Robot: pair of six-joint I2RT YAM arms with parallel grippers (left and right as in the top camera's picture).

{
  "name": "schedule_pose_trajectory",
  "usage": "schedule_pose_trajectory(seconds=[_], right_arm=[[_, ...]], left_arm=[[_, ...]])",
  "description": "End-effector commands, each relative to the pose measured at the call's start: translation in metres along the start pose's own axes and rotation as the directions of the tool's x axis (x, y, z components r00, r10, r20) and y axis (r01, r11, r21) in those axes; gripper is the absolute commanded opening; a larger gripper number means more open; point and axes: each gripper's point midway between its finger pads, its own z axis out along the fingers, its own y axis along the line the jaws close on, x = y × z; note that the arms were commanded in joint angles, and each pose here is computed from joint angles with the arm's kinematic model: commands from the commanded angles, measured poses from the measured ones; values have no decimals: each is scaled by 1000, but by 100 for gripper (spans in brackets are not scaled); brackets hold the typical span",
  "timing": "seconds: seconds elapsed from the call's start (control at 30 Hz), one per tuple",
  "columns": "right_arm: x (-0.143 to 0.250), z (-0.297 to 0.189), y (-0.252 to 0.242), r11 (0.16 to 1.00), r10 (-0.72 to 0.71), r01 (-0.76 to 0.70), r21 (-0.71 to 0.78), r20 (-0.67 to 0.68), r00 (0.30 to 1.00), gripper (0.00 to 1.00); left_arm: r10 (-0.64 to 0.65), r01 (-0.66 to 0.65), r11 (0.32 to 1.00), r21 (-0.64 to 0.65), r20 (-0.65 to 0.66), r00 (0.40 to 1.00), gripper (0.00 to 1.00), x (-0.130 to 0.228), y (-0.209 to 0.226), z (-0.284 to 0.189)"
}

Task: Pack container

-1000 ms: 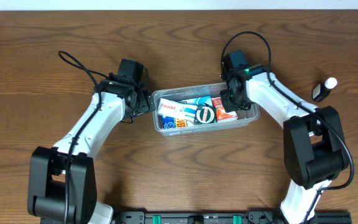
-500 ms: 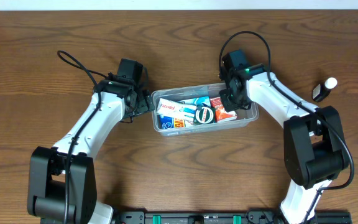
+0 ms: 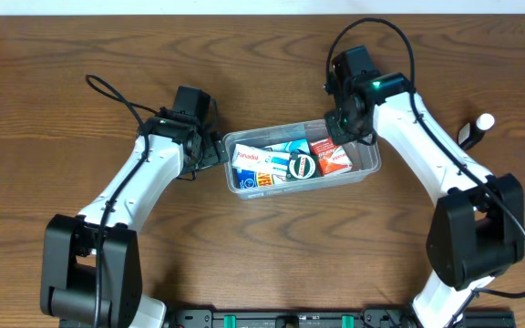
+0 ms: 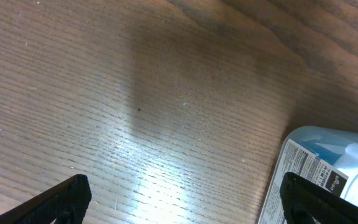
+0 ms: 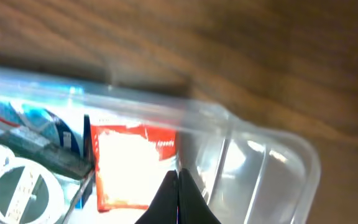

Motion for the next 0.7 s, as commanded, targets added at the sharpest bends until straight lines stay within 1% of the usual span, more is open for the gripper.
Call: schedule_pose_trajectory(seconds=[0.0,0.1,0.2,0.33,0.5,0.67], right_arm=[[17,7,11,1000,-4,3,-31,-43,999,1],[33,20,17,999,-11,7,-54,-79,997,1],[41,32,23,997,-17,10,-79,-84,996,1],[43,40,34,993,-29,21,-116,-69,997,1],[44,48,34,993,-27,21,-117,-51,998,1],[48,55,39,992,-38,33,-121,-42,998,1]], left_arm=[[-4,4,1000,-1,-2,1000,98,2,0,-1],[-4,4,1000,3,5,1000,98,0,-1,-1],[-6,5,1000,9,14,1000,98,-2,-3,-1],[-6,6,1000,10,25,1000,98,-5,-3,-1],[-6,7,999,-31,51,999,98,-9,4,-1],[-6,8,999,-32,56,998,98,-10,4,-1]])
